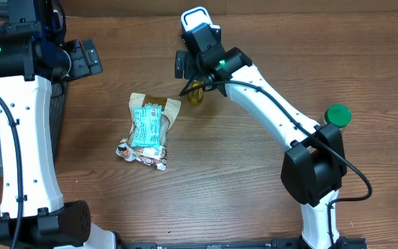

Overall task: Scan the item barcode
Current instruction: 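Move the right gripper over the yellow oil bottle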

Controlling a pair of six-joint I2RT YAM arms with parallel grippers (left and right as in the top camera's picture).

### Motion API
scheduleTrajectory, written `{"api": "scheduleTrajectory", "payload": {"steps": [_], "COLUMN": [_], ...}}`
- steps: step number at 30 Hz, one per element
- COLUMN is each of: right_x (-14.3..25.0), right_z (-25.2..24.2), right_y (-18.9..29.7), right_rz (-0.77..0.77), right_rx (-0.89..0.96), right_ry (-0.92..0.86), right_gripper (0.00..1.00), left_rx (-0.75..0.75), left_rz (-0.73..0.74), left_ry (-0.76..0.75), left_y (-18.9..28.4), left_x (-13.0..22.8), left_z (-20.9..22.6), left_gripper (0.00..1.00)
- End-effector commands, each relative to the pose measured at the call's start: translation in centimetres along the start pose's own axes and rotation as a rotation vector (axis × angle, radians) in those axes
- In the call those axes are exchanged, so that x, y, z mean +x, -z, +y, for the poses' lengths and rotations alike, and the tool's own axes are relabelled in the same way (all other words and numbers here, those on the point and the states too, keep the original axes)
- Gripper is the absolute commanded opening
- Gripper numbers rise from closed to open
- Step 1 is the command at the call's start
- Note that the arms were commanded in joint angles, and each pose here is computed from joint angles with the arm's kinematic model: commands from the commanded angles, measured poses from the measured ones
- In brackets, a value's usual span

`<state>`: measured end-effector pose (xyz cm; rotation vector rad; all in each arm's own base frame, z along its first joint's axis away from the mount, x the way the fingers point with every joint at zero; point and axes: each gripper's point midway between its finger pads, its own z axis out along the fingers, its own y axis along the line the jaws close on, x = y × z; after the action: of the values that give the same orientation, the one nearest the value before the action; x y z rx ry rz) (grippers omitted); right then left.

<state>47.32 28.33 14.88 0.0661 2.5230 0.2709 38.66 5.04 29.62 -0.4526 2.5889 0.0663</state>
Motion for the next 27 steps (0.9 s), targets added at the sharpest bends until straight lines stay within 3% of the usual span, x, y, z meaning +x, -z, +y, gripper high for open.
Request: {"api": "scheduleTrajectory", "payload": {"steps": [1, 3, 7, 16, 24, 27], "right_x": [-0.8, -0.6, 0.2, 2.1, 2.2, 2.6], "right_z": [0.7, 0.8, 1.7, 0.6, 0.2, 0.0], "right_y": [1.0, 1.0, 1.0, -0.2, -0.8, -1.4], "right_rz": [-0.031, -0.018, 0.021, 0.062, 0.053, 0.064], "right_rx": [-0.018, -0.025, -0.071, -0.025, -0.001, 0.007], "right_ry": [-0.011, -0.010, -0.009, -0.069, -0.066, -0.063], "right_gripper": [1.00, 0.99, 0.88, 0.86, 0.73, 0.72], "left_rx": [-0.002, -0.003, -0.003, -0.002, -0.002, -0.003], "left_rz": [0.002, 0.002, 0.002, 0.002, 0.003, 0.003], "left_ry": [-0.011, -0.011, -0.011, -0.011, -0.011, -0.011], "left_y": [-0.3, -0.3, -0.3, -0.3, -0.3, -0.3], "left_x": [-0.1, -0.1, -0.1, -0.1, -0.1, -0.1], "left_z": [-0.2, -0.2, -0.2, -0.2, -0.2, -0.2], "left_gripper": [0.99, 0.99, 1.00, 0.99, 1.00, 0.99]}}
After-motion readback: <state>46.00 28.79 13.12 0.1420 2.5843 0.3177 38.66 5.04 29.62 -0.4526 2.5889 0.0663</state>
